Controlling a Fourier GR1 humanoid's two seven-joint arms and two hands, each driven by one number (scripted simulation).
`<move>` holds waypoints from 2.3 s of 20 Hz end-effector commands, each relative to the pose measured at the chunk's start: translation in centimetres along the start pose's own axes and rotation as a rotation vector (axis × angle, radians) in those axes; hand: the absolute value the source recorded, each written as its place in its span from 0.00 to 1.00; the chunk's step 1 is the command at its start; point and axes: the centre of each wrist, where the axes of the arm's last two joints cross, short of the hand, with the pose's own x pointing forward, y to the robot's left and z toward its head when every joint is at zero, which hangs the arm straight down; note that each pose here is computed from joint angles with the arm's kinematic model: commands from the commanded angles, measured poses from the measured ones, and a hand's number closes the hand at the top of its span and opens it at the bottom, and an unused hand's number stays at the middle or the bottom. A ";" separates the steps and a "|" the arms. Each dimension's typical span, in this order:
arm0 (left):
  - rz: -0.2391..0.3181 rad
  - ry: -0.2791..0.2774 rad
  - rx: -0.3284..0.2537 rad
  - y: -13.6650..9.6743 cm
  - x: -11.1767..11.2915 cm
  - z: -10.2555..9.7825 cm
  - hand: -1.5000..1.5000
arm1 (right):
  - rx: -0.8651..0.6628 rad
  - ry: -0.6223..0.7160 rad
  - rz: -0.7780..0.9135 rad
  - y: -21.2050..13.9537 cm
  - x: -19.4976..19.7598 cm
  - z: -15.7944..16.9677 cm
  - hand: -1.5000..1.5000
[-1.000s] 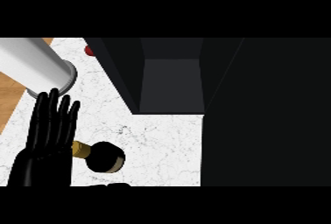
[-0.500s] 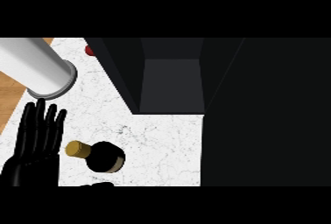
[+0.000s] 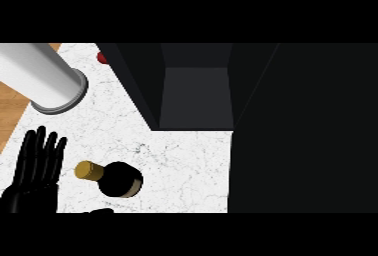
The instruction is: Pick up the wine, place it into the cabinet and close the cabinet
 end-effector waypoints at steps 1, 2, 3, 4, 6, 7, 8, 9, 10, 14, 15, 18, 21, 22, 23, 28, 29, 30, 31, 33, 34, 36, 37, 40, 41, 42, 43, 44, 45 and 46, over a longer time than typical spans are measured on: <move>0.000 0.041 0.013 0.8 -2.9 0.5 0.00 | 0.011 0.013 0.005 -0.1 1.8 -0.4 0.00; 0.007 0.012 0.010 0.7 -2.2 1.5 0.00 | 0.014 -0.012 0.003 0.4 1.1 0.2 0.00; 0.001 0.020 0.009 1.6 -3.0 1.1 0.00 | 0.000 0.002 0.001 -0.5 0.3 0.3 0.00; -0.003 0.016 0.025 3.3 -3.3 1.0 0.00 | 0.007 0.000 0.022 -1.6 2.6 0.3 0.00; -0.023 0.029 0.039 1.8 -4.7 -0.1 0.00 | 0.009 0.016 -0.001 -1.6 0.6 -0.3 0.00; -0.007 0.037 0.024 3.0 -5.6 1.3 0.00 | 0.007 0.009 0.012 -0.3 -0.3 0.7 0.00; -0.008 0.044 0.030 4.4 -5.5 0.9 0.00 | 0.006 0.009 0.006 -0.4 -0.4 0.8 0.00; -0.028 0.043 0.037 3.8 -6.5 0.7 0.00 | 0.018 0.009 0.006 1.0 0.9 1.3 0.00; -0.027 0.052 0.002 4.4 -5.6 0.6 0.00 | 0.007 0.010 0.013 -0.6 -0.7 -0.8 0.00; -0.047 0.064 0.030 5.3 -8.7 0.2 0.00 | 0.026 0.003 0.006 -0.2 1.8 0.0 0.00; -0.035 0.061 0.006 4.4 -9.1 1.2 0.00 | 0.008 0.007 0.000 -0.6 0.5 0.0 0.00; -0.039 0.072 -0.001 4.9 -8.5 1.0 0.00 | -0.005 0.004 0.012 -0.6 -0.7 -1.8 0.00; -0.042 0.097 0.002 4.7 -10.6 1.9 0.00 | -0.004 0.013 0.013 -1.0 1.1 0.4 0.00; -0.032 0.096 0.002 5.8 -7.7 0.4 0.00 | 0.001 0.008 0.013 0.7 1.3 0.3 0.00; -0.011 0.095 -0.011 4.6 -12.2 0.3 0.00 | 0.019 0.003 0.022 -0.1 0.3 -0.7 0.00; 0.001 0.130 -0.011 4.2 -13.9 3.4 0.00 | -0.003 -0.017 0.000 0.7 1.1 -1.3 0.00; -0.003 0.147 -0.009 5.5 -14.8 0.8 0.00 | 0.018 0.009 0.009 0.6 0.0 -0.2 0.00; 0.005 0.137 -0.017 6.2 -14.0 0.7 0.00 | 0.008 0.014 0.016 -0.3 1.8 -1.9 0.00; 0.006 0.146 -0.024 5.9 -13.2 3.0 0.00 | -0.020 -0.006 0.015 0.2 0.4 -0.7 0.00; -0.008 0.140 -0.016 5.8 -15.5 2.3 0.00 | 0.002 0.001 0.009 0.2 0.5 -0.6 0.00; -0.014 0.140 -0.025 5.7 -15.8 2.2 0.00 | 0.015 -0.005 0.011 -0.4 0.8 -1.1 0.00; -0.013 0.148 -0.011 6.2 -16.0 -0.2 0.00 | -0.002 0.006 0.020 -0.4 -0.5 -1.7 0.00; 0.005 0.155 -0.006 6.8 -17.2 0.5 0.00 | 0.003 0.005 0.014 0.8 1.8 -0.3 0.00; 0.011 0.159 -0.015 5.5 -18.4 2.3 0.00 | 0.006 -0.003 0.026 -1.0 -0.2 -0.1 0.00; -0.004 0.153 -0.024 5.1 -17.4 0.7 0.00 | -0.004 -0.007 0.017 1.3 0.4 -0.8 0.00; 0.010 0.165 -0.024 5.5 -19.3 0.5 0.00 | -0.004 0.015 0.034 0.1 1.3 0.2 0.00; -0.012 0.150 -0.023 5.6 -18.3 1.8 0.00 | -0.002 0.006 0.035 -0.6 -0.6 -0.1 0.00; 0.003 0.153 -0.021 5.2 -20.2 2.3 0.00 | 0.007 0.001 0.030 -0.2 0.1 -0.7 0.00; 0.021 0.163 -0.018 6.8 -18.4 1.9 0.00 | -0.002 0.009 0.002 0.5 0.6 -2.0 0.00; 0.021 0.182 0.005 4.8 -20.5 1.8 0.00 | 0.004 0.013 0.022 0.8 -1.1 -0.5 0.00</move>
